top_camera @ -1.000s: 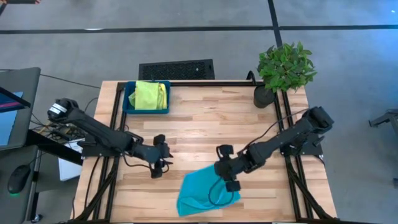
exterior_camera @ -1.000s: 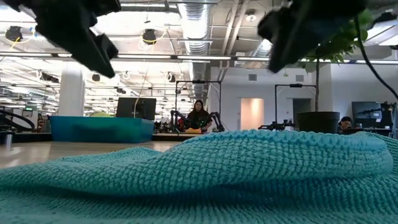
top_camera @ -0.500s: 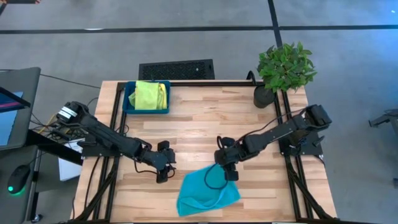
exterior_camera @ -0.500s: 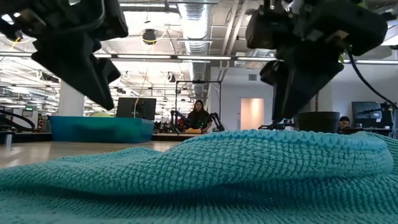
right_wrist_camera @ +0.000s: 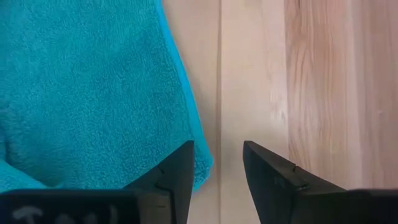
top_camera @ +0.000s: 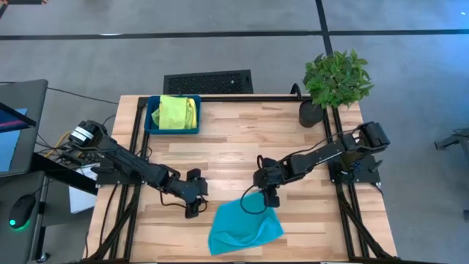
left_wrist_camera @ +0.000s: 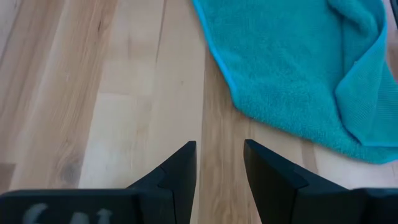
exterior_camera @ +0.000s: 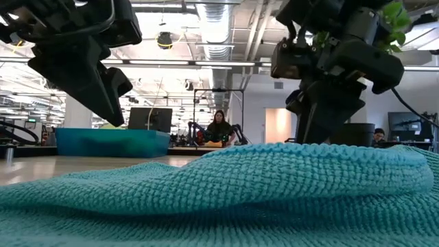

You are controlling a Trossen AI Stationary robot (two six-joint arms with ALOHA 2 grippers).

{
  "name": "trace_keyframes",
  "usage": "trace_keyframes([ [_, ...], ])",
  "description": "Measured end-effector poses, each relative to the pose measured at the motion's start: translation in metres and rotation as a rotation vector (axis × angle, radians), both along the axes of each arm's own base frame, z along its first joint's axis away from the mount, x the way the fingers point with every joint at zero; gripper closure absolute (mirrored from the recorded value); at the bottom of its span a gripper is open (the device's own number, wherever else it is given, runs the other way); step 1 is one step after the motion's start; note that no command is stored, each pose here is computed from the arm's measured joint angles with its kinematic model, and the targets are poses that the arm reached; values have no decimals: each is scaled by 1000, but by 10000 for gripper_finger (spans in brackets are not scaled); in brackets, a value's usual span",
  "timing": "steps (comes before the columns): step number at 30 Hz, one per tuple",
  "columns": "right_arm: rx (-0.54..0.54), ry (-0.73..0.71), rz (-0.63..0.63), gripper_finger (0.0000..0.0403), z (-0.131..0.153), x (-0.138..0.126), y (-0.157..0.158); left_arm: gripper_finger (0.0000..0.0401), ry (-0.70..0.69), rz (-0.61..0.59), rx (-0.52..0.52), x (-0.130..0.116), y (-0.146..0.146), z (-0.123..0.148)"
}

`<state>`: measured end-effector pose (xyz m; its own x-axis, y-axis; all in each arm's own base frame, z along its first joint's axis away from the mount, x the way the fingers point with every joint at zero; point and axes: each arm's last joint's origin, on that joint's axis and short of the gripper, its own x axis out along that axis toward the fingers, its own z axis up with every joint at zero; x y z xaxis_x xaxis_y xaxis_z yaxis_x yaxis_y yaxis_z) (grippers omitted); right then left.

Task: Fold microfiber towels
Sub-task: Fold the blue towel

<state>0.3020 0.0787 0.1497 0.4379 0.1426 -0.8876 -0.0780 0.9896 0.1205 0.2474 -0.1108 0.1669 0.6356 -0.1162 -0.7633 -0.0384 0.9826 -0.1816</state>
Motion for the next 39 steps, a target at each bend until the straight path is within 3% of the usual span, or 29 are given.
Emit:
trace_keyframes([
  [18, 23, -41, 41, 243, -1, 2, 0, 276, -6, 2, 0, 0, 0, 0],
  [30, 37, 27, 84, 251, -36, 12, 3, 276, -6, -1, -3, 0, 0, 1],
  [34, 35, 22, 82, 269, -33, 11, 3, 276, -4, 0, -3, 0, 0, 0],
  [39, 43, 7, 70, 332, -24, 8, 2, 276, -6, 1, -3, 0, 0, 1],
])
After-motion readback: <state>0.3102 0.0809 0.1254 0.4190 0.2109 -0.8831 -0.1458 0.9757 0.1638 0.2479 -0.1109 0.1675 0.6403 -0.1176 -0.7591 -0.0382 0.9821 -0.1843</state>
